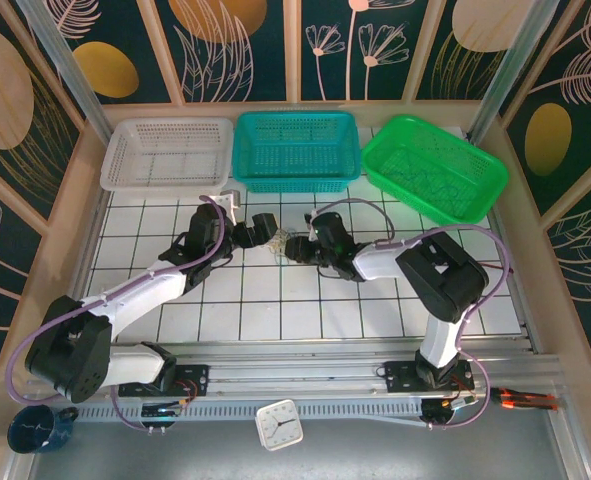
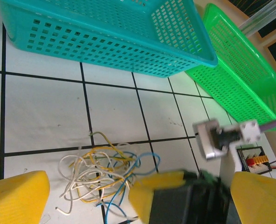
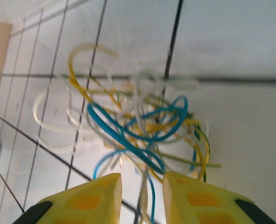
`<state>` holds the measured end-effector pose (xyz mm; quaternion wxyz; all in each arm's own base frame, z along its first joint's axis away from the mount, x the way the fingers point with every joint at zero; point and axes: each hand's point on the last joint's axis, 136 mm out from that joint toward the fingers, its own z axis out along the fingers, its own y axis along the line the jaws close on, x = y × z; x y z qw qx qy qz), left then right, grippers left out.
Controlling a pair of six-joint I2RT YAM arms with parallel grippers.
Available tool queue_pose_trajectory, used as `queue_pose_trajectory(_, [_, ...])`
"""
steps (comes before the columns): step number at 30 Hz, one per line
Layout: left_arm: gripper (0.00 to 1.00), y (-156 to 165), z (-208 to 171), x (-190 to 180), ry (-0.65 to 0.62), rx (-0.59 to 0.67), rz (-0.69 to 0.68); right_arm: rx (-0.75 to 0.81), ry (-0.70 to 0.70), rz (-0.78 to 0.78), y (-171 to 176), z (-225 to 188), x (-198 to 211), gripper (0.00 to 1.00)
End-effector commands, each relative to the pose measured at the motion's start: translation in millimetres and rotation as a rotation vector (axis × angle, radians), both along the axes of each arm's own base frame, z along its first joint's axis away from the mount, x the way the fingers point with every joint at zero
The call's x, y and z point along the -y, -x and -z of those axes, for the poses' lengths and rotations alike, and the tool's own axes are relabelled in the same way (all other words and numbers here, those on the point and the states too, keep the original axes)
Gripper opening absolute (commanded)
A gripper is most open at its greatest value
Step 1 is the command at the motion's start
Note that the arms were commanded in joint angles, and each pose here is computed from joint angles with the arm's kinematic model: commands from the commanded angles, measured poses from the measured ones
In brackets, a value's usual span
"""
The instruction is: Untangle the cables
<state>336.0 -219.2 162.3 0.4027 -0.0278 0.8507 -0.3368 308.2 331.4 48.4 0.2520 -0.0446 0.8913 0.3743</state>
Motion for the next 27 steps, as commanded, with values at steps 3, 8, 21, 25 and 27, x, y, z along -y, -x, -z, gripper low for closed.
queue_pose_trajectory(3, [0.99,0.3,0.7,0.0,-0.004,0.0,0.014,0.028,-0.059,-0.006,22.9,-27.3,1.5,0.31])
queue_pose_trajectory(8, [0.99,4.7,4.4,-0.9,0.004,-0.01,0.015,0.084,-0.042,0.042,25.6,-55.8,20.1,0.38])
queue_pose_trajectory(21, [0.99,9.7,18.3,-3.2,0.023,-0.035,0.006,0.202,0.082,0.085,-5.5,-88.2,47.1,0.51])
queue_pose_trajectory(25, [0.99,10.4,25.8,-5.9,0.014,-0.047,-0.008,0.171,0.092,0.047,-9.1,-73.1,43.7,0.51])
queue_pose_trajectory(27, [0.99,11.4,28.2,-7.1,0.011,-0.051,-0.011,0.15,0.079,0.018,-5.6,-66.9,36.9,0.5])
